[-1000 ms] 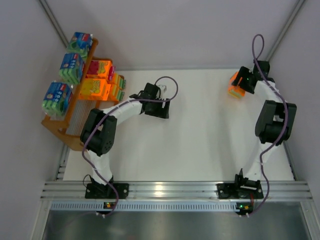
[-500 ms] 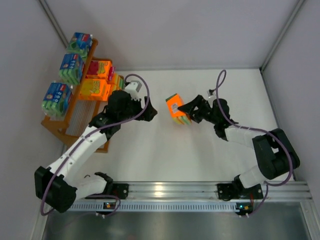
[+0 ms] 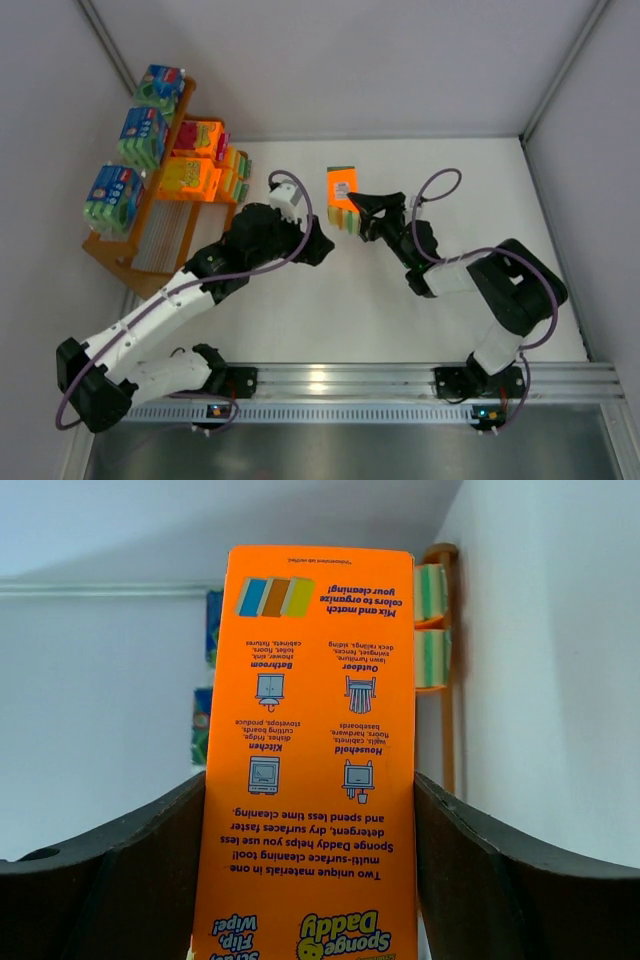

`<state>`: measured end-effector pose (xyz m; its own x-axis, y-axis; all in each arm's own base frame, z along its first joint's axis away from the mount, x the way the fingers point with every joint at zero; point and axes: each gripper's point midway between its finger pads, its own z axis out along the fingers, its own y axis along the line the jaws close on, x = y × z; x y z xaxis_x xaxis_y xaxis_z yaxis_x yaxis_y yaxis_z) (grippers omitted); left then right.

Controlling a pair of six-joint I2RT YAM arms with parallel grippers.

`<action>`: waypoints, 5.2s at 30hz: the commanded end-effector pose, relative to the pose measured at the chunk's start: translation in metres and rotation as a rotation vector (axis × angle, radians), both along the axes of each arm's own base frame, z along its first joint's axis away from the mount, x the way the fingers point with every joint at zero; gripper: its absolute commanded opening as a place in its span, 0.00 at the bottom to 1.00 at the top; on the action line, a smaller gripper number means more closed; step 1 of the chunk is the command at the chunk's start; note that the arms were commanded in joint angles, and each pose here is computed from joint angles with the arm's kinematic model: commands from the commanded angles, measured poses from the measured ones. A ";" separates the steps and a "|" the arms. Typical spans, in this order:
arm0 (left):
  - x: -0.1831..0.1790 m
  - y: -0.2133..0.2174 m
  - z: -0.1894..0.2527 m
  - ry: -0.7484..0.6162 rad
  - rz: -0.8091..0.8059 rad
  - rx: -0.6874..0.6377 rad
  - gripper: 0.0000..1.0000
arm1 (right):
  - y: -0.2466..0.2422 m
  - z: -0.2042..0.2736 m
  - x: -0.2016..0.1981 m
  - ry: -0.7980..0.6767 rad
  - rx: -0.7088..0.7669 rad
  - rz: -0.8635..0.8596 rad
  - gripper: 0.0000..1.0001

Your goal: Place and organize the cleaning sponges onto the shelf

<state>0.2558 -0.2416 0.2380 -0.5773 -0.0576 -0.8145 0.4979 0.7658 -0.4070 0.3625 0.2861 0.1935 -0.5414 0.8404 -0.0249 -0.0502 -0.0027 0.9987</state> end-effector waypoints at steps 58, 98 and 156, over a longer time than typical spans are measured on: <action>-0.006 0.090 -0.136 0.179 0.520 0.011 0.73 | 0.061 -0.071 -0.053 -0.017 -1.345 0.565 0.99; -0.010 0.053 -0.051 -0.065 0.110 -0.007 0.73 | 0.092 -0.094 -0.045 0.248 -0.472 0.551 0.70; -0.012 -0.003 -0.076 -0.654 -0.267 0.821 0.52 | 0.081 -0.018 -0.074 0.516 -0.045 0.642 0.66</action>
<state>0.2357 -0.2411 0.1536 0.0515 0.7278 -0.6839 0.6494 0.4958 0.5766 0.2964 0.3606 0.1370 -0.8247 0.4259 0.3721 0.4918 0.2150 0.8438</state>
